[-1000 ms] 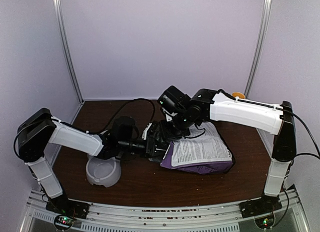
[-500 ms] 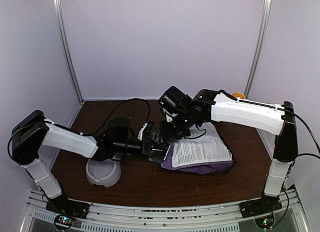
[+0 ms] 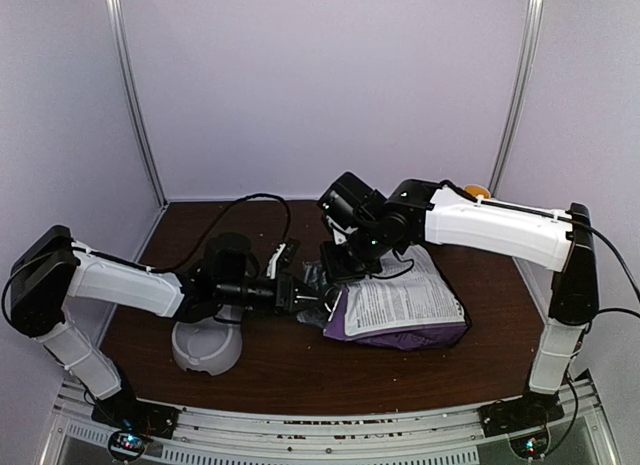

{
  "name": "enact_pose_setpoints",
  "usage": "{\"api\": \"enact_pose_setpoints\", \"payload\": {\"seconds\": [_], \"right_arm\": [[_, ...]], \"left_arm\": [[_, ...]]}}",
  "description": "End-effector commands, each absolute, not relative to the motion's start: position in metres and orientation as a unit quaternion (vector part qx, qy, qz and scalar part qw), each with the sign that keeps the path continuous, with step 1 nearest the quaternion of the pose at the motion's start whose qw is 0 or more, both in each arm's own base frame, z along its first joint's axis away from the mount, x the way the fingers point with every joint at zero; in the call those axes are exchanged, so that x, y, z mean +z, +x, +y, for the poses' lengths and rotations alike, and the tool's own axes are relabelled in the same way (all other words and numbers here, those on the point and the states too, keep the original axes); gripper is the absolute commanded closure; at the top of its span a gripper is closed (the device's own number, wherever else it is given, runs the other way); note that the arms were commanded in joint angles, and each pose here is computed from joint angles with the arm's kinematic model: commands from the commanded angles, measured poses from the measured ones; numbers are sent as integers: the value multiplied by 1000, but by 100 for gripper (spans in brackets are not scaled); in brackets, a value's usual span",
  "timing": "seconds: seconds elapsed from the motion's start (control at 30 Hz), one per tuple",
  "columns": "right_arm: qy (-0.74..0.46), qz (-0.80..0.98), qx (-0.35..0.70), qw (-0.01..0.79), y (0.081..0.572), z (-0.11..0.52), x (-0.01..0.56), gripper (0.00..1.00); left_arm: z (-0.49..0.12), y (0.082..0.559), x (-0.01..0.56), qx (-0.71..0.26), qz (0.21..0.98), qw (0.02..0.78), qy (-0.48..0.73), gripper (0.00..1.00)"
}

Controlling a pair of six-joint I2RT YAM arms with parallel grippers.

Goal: Serve the pet food
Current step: Collect the pet food from the pet food bag.

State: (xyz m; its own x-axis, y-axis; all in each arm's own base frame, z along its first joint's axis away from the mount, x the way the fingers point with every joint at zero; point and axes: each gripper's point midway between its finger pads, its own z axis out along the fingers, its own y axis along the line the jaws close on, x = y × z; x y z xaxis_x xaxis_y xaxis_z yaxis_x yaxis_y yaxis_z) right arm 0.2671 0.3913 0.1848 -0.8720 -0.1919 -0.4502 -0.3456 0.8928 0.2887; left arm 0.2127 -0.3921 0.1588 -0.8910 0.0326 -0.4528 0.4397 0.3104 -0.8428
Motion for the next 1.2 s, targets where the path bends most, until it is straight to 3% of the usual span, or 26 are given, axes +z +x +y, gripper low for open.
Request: {"api": "enact_pose_setpoints", "payload": {"seconds": [0.0,1.17], "right_arm": [[-133,932,221,254,273,398,218,100],[-130,933,219,255,274,398,216,100]], "left_arm": [[-394,207,201,-607,746,211,177,100],[-370,198,227,-613,739,217,177,100]]}}
